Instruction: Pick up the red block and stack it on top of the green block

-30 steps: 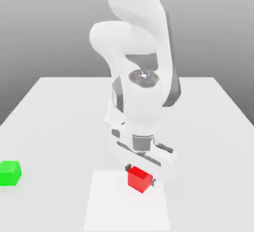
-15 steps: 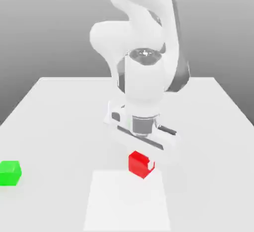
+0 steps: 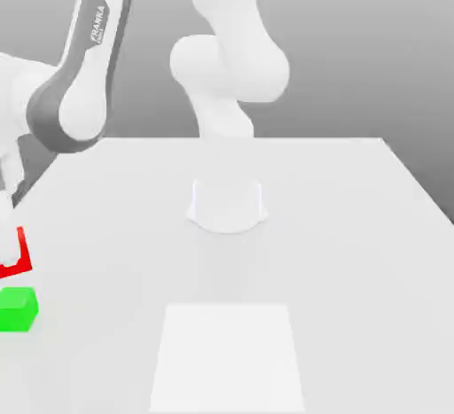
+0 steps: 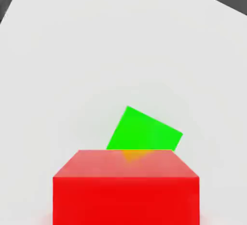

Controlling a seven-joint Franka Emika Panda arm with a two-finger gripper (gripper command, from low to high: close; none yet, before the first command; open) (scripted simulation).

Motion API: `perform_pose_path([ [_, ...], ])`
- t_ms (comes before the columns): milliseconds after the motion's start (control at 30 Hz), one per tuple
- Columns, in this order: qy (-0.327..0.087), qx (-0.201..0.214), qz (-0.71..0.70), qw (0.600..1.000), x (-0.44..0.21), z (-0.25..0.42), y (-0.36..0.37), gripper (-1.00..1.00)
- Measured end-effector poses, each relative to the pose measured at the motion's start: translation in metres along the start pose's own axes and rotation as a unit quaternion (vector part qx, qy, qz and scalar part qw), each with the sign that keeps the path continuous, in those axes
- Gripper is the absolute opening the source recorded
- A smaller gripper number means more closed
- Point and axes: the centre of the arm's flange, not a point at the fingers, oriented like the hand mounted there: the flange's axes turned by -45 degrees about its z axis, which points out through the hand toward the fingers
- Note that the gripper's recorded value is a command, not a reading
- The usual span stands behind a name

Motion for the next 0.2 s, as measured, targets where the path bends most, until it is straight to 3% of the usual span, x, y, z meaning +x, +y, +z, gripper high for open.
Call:
perform_pose_path([
  [67, 0.000, 0.000, -0.001, 1.000, 0.001, 0.025, 0.001, -1.00],
  [100, 0.000, -0.001, -0.001, 1.000, 0.000, 0.034, 0.001, 1.00],
  [200, 0.000, -0.001, -0.001, 1.000, 0.000, 0.034, 0.001, 1.00],
])
